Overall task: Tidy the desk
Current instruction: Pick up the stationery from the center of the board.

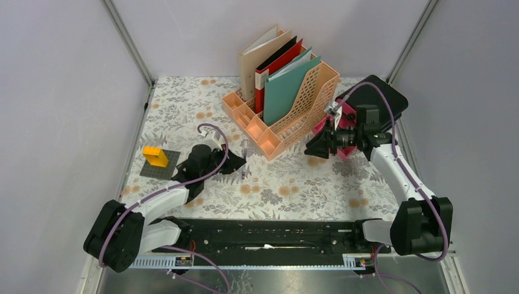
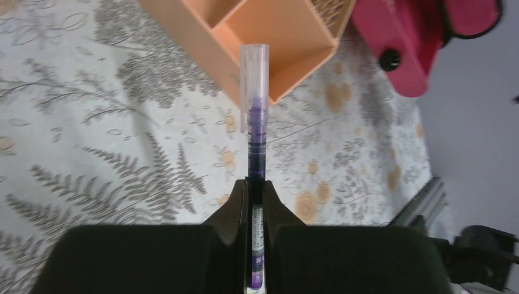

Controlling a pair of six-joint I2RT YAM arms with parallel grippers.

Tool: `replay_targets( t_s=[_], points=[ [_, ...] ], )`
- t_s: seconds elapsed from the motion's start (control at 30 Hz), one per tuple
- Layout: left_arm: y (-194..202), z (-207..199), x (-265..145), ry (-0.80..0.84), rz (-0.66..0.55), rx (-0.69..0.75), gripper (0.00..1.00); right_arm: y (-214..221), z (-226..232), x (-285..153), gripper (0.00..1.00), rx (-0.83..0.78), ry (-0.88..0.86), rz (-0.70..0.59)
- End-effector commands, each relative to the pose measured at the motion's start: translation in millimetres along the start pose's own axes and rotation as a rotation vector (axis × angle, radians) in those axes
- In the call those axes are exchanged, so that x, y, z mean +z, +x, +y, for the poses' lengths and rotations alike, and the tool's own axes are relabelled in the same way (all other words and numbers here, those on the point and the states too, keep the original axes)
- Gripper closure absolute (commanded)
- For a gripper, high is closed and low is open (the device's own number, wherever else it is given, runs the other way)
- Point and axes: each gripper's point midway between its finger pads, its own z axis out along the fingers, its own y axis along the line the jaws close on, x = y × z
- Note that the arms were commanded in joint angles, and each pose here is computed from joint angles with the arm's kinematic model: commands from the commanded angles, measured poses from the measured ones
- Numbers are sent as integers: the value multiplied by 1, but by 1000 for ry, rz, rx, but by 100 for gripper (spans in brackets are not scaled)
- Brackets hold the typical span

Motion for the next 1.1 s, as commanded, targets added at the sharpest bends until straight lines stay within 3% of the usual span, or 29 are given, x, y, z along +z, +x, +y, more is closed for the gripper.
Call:
replay_targets(
  t_s=[0.0, 0.6, 1.07],
  points=[
    [-25, -59, -9, 271, -123, -30, 100, -9, 16, 17, 51, 11, -120, -43],
    [-43, -160, -6, 527, -284, -28, 100, 8, 39, 67, 42, 153, -249, -1],
    [-48, -191, 6, 585, -328, -64, 100, 16, 37, 86, 39, 226, -235, 18]
  ],
)
